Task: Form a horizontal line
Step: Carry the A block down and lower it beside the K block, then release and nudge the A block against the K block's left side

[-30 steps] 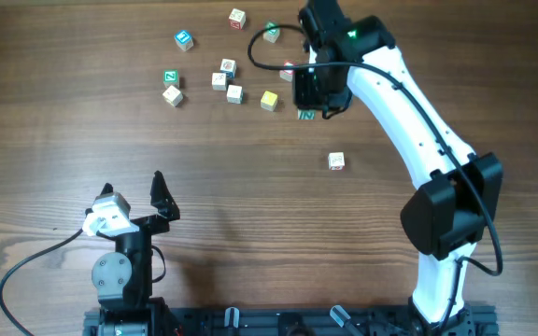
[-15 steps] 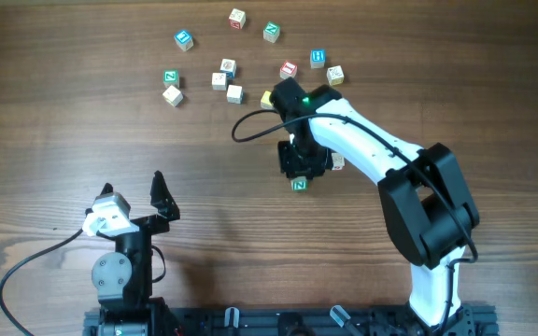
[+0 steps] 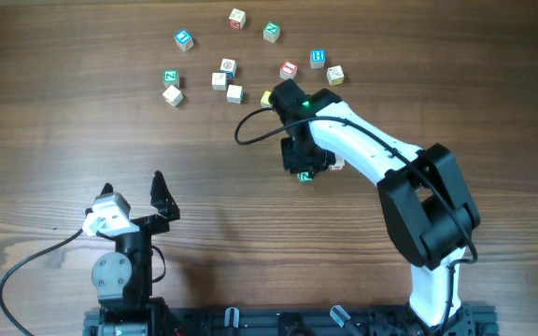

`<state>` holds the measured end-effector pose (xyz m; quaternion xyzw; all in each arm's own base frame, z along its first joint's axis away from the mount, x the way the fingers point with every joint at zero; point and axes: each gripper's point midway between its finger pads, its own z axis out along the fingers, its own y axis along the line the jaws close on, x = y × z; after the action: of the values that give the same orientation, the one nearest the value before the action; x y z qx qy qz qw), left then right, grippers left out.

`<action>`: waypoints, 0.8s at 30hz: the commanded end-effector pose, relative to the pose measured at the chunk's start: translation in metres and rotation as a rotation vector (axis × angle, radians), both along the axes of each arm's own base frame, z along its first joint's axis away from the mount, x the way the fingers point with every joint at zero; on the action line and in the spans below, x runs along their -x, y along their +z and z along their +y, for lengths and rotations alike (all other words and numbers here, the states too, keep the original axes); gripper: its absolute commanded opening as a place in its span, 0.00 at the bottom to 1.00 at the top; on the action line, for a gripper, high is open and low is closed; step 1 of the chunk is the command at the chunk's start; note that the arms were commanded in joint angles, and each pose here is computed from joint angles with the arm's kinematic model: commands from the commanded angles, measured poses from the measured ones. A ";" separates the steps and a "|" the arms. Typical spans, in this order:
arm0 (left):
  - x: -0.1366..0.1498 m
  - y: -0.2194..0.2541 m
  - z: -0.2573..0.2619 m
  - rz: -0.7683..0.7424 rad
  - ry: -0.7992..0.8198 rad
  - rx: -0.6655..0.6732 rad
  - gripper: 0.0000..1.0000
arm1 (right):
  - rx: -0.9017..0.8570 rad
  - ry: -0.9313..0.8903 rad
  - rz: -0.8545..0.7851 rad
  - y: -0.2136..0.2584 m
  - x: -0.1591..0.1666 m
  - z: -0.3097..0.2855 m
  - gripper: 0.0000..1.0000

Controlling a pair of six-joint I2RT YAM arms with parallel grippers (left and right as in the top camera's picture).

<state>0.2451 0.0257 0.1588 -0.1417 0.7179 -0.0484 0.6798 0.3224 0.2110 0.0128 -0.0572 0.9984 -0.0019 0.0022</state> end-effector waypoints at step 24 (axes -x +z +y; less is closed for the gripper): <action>0.000 0.000 0.001 -0.003 0.009 -0.017 1.00 | 0.049 0.071 -0.144 -0.003 -0.038 -0.012 0.54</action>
<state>0.2451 0.0257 0.1588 -0.1417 0.7179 -0.0484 0.6798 0.3530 0.2067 0.0141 -0.0760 0.9952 -0.0094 0.0602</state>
